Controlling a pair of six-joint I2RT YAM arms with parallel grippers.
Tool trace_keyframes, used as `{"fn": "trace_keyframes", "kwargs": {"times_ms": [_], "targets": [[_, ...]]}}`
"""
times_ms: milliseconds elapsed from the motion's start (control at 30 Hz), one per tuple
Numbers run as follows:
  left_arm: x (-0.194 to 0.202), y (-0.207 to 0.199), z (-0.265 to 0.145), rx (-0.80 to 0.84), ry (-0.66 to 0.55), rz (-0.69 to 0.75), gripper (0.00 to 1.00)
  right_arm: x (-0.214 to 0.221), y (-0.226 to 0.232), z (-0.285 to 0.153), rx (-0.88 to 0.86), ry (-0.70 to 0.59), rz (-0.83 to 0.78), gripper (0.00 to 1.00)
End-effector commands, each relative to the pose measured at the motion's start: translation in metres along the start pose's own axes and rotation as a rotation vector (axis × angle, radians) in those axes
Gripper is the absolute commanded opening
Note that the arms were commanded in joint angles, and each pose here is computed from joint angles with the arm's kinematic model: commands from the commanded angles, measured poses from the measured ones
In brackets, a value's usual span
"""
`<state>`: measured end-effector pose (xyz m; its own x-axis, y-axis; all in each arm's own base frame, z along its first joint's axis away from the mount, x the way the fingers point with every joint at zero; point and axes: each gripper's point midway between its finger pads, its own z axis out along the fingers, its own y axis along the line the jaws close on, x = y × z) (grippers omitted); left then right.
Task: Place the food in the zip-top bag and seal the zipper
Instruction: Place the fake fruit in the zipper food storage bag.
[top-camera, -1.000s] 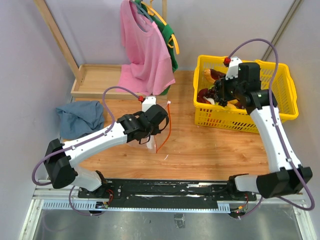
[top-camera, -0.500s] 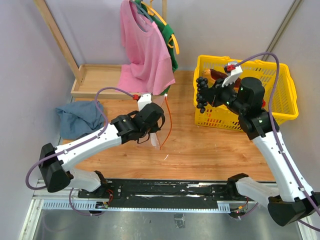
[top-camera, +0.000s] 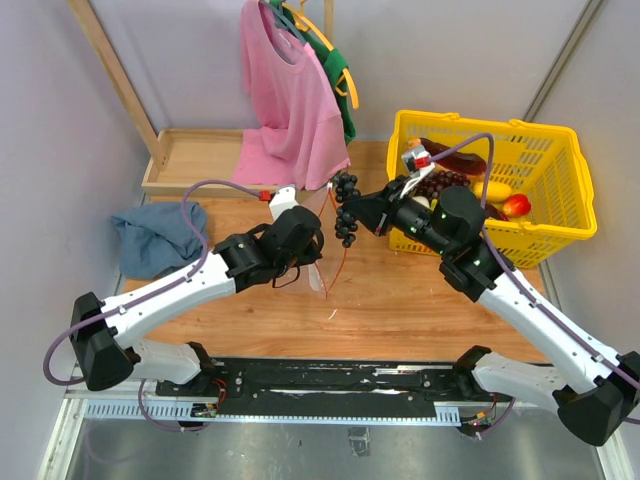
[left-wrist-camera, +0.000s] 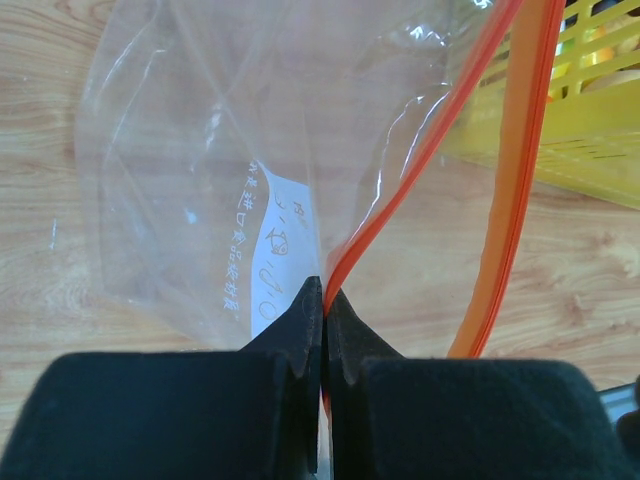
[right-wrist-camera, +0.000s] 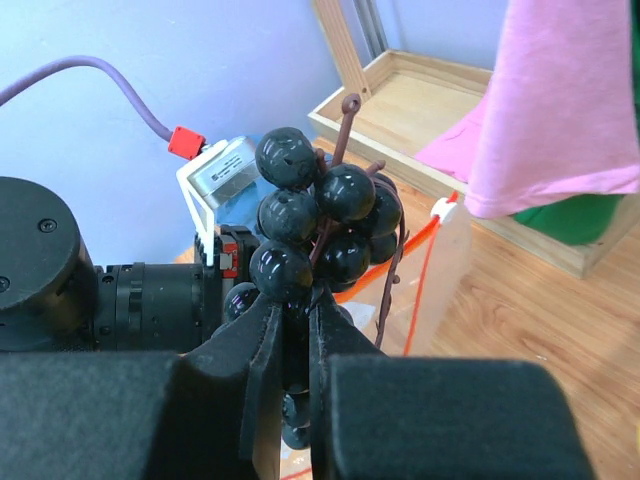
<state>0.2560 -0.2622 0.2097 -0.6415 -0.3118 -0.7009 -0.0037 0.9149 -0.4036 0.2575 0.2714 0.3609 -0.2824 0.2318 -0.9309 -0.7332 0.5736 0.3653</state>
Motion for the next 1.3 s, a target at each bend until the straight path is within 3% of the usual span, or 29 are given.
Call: {"fn": "trace_keyframes", "kwargs": {"times_ms": [0, 367, 867, 1067, 1267], "targets": [[-0.011, -0.007, -0.004, 0.048, -0.036, -0.072, 0.0, -0.015, 0.018, 0.008, -0.05, -0.153, 0.015, 0.01], [-0.017, -0.009, -0.011, 0.086, -0.061, -0.138, 0.0, 0.059, 0.012, 0.025, -0.044, -0.07, -0.007, 0.01], [-0.023, 0.001, -0.014, 0.084, -0.086, -0.168, 0.0, 0.132, -0.017, 0.027, 0.024, 0.248, -0.13, 0.01], [-0.018, -0.004, -0.012, 0.11, -0.064, -0.15, 0.0, 0.137, -0.011, 0.036, 0.001, 0.295, -0.114, 0.09], [-0.015, -0.005, -0.009, 0.114, -0.054, -0.149, 0.0, 0.12, -0.004, 0.04, -0.015, 0.288, -0.127, 0.34]]}}
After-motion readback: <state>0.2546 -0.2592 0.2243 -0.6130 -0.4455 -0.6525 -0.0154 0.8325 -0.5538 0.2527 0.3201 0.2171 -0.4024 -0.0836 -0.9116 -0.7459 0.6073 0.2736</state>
